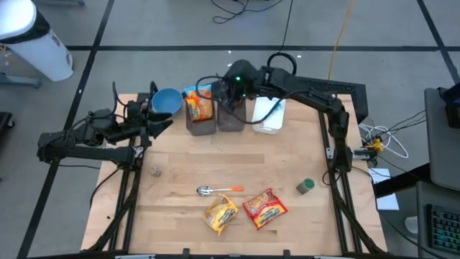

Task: Pick & Place Food Item
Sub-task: Put the blue green spoon into the white bin

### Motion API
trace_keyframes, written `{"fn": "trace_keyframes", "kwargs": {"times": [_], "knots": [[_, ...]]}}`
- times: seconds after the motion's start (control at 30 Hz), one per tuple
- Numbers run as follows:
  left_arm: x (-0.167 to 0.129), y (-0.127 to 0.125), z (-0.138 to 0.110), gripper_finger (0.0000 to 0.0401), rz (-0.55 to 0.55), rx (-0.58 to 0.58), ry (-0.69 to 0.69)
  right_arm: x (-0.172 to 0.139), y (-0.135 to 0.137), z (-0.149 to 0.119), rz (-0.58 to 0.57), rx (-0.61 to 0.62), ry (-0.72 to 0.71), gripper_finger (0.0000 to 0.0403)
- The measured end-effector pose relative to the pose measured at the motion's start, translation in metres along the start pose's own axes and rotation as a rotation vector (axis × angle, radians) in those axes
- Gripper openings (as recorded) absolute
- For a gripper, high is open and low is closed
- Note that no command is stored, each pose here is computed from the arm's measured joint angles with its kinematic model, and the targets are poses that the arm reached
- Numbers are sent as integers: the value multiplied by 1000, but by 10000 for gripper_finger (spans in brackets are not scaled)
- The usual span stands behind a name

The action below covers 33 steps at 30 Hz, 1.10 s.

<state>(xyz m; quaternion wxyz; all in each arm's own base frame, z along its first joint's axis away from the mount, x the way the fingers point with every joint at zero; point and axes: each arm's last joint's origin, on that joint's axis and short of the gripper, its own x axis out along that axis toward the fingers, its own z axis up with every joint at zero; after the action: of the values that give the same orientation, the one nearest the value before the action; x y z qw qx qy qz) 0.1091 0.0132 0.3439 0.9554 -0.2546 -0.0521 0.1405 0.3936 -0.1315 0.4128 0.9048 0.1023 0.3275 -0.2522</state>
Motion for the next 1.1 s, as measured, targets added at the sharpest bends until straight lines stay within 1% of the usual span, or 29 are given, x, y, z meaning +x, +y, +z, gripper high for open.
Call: {"fn": "trace_keyframes", "kwargs": {"times": [0.27,0.43,0.53,0.63,0.7,0.8,0.93,1.0,1.1], "knots": [[0,1,0,230,31,1,-16,10,-12,8,8,32,-59,0],[0,1,0,230,43,13,-22,8,-20,15,21,64,-121,0],[0,1,0,230,44,16,-22,21,-18,20,36,75,-176,0],[1,1,0,230,44,17,-22,30,-18,22,104,107,-189,0],[2,1,0,230,47,18,-18,41,-16,26,118,119,-241,0],[2,1,-1,230,48,11,-14,48,-18,22,105,120,-204,0],[2,1,-1,230,47,11,-15,66,-15,23,129,145,-237,0],[2,1,0,230,46,13,-17,71,-15,19,156,158,-196,0],[4,2,-1,230,50,13,-7,73,-13,16,147,139,-175,0]]}}
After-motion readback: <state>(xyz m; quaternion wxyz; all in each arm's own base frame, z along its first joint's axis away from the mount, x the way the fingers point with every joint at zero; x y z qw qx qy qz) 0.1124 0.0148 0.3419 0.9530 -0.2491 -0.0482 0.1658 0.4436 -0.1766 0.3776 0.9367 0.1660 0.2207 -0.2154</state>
